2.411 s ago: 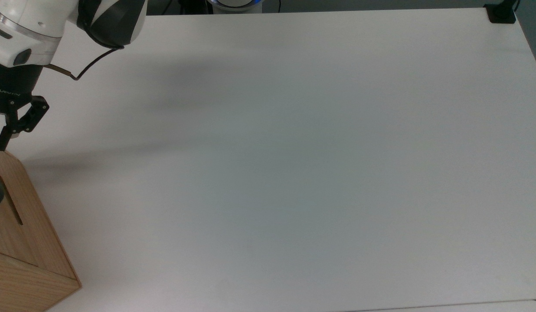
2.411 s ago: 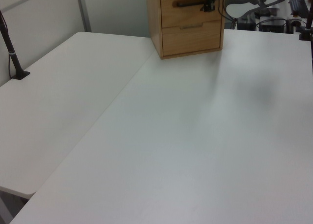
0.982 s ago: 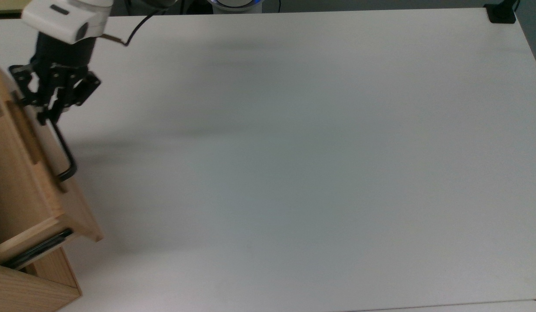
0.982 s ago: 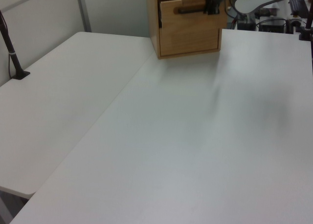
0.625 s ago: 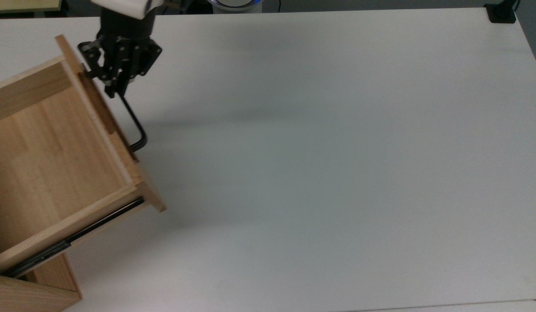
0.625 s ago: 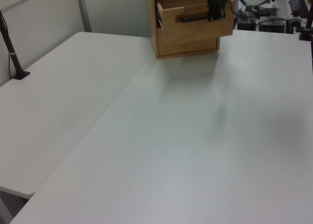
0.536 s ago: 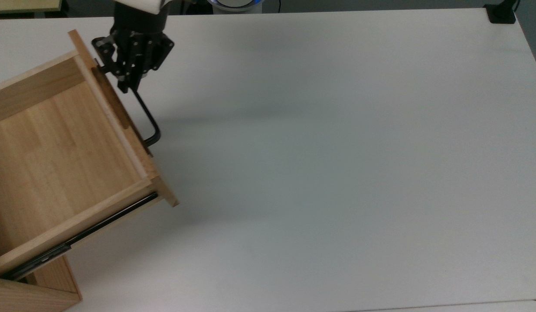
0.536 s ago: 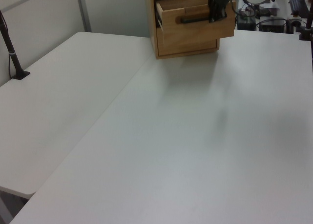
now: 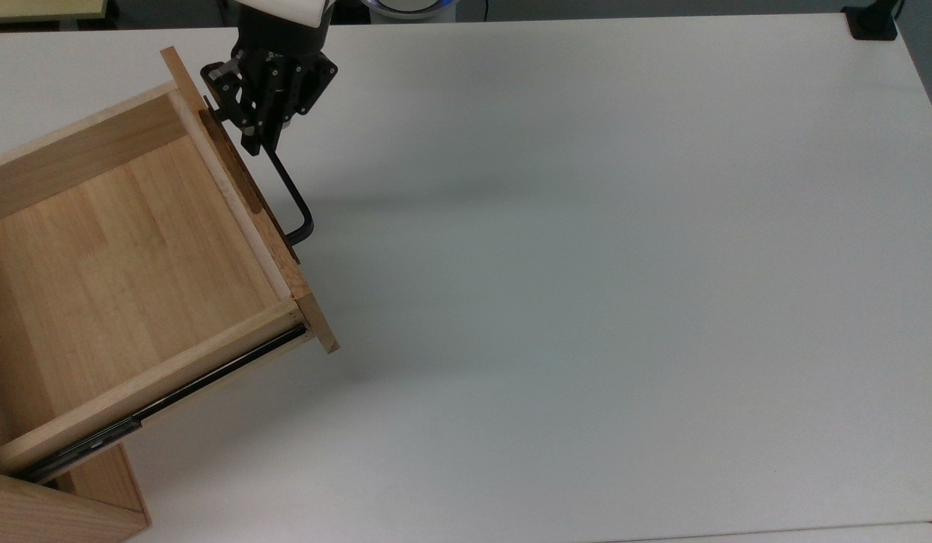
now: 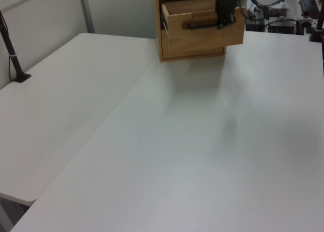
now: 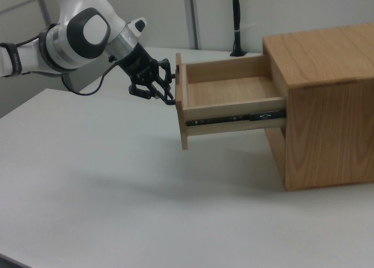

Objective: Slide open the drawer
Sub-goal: 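Pull the handle outward, sliding the upper drawer out of the cabinet, then open the gripper, release the handle, and lift away from the drawer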

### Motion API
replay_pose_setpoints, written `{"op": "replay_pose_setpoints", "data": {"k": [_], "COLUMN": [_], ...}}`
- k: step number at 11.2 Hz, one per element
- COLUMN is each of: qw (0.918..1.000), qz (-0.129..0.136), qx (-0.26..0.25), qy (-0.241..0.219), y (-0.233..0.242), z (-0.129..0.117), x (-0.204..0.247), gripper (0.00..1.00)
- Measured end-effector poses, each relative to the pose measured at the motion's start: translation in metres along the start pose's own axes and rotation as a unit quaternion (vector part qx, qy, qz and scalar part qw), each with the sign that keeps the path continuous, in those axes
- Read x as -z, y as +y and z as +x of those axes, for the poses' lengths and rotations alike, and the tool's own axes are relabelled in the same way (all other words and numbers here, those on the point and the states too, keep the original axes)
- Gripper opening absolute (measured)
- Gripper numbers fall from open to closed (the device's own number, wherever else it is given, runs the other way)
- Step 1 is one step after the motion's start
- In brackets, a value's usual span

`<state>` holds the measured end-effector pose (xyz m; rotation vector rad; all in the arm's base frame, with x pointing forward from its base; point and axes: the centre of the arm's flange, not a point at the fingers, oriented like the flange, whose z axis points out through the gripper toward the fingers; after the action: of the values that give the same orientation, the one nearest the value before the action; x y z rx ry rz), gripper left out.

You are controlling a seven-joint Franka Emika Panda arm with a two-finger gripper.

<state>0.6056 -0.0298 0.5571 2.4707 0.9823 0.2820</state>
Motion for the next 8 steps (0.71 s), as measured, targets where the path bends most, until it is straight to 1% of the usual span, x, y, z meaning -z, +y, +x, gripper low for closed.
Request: {"op": "replay_pose_setpoints", "data": {"k": [2, 3, 4, 6, 8], "qw": [1.0000, 0.9997, 0.9989, 0.9964, 0.9941], "qz": [0.004, 0.009, 0.021, 0.053, 0.069], "qx": [0.005, 0.023, 0.041, 0.066, 0.079], "qy": [-0.005, -0.009, -0.012, -0.011, -0.024], "y": [0.000, 0.002, 0.005, 0.017, 0.020], "z": [-0.002, -0.007, -0.015, -0.039, -0.056], "x": [0.000, 0.000, -0.001, 0.000, 0.000], "gripper": [0.16, 0.16, 0.16, 0.16, 0.16]}}
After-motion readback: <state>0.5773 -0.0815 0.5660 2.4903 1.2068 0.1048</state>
